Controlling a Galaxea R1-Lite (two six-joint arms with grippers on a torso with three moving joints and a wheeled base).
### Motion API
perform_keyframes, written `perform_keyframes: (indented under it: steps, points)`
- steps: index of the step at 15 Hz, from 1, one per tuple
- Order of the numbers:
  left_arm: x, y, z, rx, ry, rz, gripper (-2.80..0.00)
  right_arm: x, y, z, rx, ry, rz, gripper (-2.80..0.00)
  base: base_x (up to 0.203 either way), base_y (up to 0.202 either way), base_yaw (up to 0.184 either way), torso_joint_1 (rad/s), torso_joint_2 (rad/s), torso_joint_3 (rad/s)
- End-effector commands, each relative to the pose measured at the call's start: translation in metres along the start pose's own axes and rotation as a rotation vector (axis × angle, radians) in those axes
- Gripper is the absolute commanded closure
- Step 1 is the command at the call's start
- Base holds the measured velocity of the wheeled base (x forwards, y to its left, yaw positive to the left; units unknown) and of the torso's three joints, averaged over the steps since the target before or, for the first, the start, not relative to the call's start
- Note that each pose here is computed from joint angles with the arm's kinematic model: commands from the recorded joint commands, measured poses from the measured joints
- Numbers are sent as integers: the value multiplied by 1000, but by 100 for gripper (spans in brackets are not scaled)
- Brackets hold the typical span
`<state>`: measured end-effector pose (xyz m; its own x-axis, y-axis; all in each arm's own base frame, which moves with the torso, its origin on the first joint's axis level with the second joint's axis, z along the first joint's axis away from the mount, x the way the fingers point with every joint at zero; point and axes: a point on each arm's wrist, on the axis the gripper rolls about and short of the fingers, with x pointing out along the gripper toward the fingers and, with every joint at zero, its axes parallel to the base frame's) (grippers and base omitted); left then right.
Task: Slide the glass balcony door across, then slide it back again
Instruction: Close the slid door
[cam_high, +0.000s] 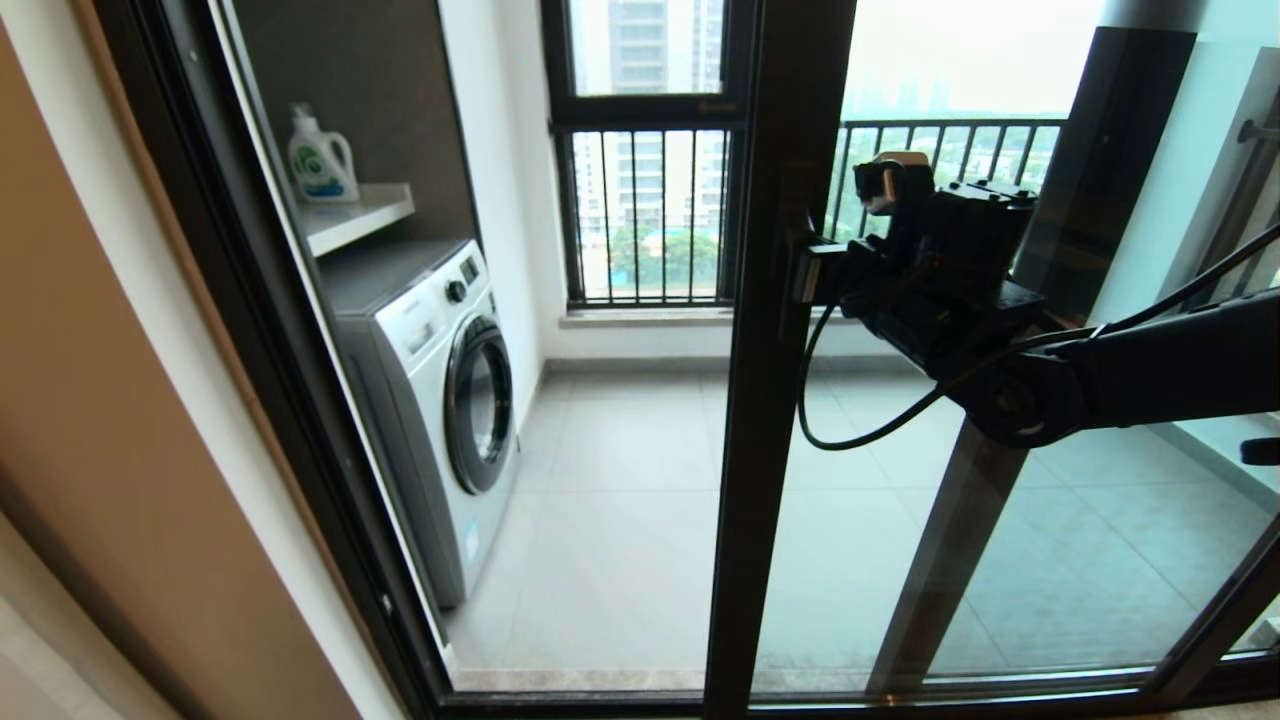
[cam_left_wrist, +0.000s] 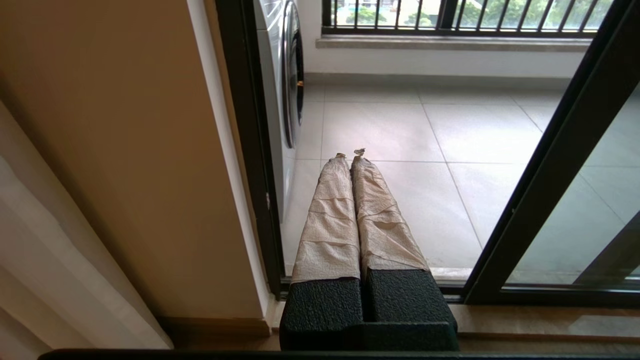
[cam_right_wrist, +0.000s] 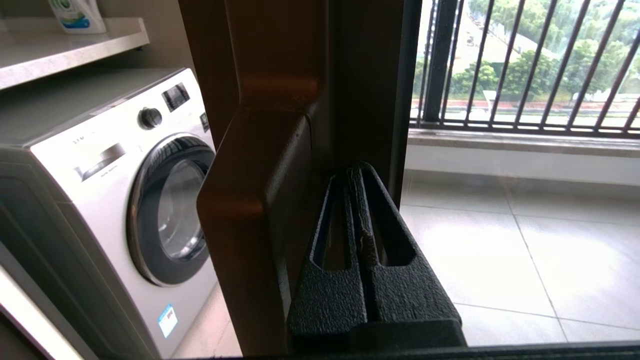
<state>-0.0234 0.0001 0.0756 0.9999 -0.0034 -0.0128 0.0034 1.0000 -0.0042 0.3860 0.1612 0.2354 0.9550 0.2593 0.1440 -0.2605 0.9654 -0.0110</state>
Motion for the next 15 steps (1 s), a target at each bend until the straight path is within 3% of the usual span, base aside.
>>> perform_keyframes:
  steps: [1,9,15]
  points:
    - [0,0,0,0,1,0,0,8,21,-8,6,-1,32,0,0,0,0,0,0,0]
    - [0,0,0,0,1,0,0,17,86,-21,24,2,143,0,0,0,0,0,0,0]
    - [0,0,0,0,2,0,0,15,77,-15,23,1,95,0,0,0,0,0,0,0]
